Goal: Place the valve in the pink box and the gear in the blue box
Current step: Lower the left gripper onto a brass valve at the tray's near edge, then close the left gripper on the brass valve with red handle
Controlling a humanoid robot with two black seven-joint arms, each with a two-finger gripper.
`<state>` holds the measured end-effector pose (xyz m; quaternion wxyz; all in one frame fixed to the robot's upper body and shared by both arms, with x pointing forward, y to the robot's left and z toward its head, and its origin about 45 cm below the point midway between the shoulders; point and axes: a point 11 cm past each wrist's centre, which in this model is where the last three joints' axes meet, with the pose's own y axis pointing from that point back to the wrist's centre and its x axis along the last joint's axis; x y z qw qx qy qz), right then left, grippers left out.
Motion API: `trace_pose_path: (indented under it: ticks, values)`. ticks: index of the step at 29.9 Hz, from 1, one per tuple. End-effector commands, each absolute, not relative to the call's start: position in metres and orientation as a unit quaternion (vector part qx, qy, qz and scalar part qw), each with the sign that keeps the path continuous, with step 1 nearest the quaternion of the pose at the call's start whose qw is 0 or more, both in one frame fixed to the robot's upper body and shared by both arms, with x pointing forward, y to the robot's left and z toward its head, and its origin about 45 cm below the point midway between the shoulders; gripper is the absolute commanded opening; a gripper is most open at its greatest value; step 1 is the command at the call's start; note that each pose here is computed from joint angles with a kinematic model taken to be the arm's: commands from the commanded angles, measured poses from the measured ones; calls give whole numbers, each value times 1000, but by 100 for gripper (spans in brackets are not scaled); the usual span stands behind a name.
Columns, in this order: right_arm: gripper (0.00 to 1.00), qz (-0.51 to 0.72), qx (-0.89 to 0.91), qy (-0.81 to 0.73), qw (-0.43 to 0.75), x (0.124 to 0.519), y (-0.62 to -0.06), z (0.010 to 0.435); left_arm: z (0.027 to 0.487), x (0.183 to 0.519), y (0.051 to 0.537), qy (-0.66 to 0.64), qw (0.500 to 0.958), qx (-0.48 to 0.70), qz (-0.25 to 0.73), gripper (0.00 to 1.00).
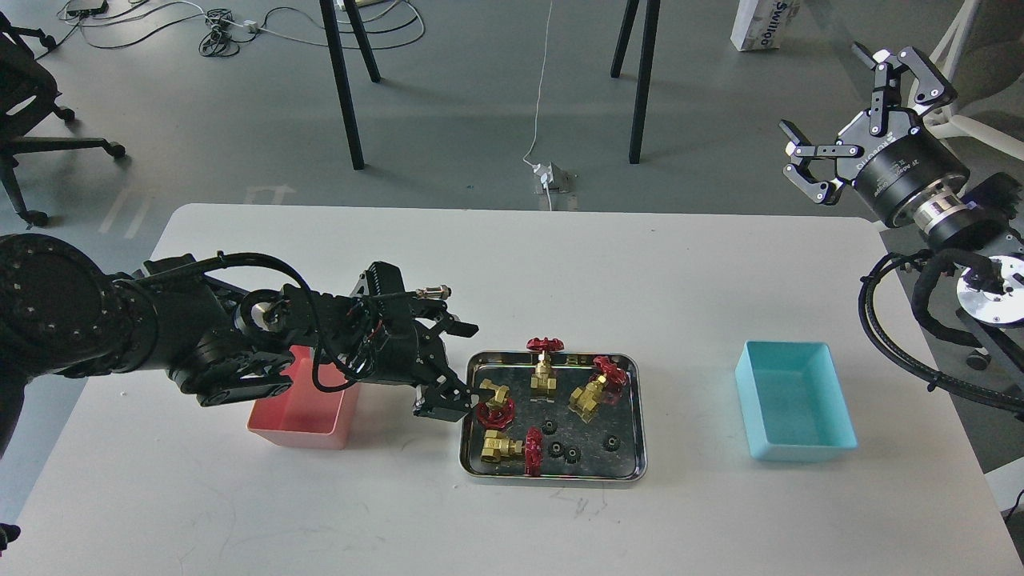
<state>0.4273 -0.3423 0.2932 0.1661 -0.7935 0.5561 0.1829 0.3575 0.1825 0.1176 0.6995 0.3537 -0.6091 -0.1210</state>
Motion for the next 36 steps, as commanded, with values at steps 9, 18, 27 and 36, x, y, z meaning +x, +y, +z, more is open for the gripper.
trace_pose_path:
  ticks: [9,18,27,36]
  values:
    - [100,84,-811,522,250,472,-334,452,117,345,175,-596,718,338,-119,100]
    - [100,100,-813,527,227,474,-331,429,121,342,168,-591,732,324,-101,100]
    - [100,110,-810,531,222,473,-333,416,98,322,162,-572,748,318,-112,99]
    - [100,116,-808,534,219,471,-335,409,97,334,157,-588,733,323,-108,87]
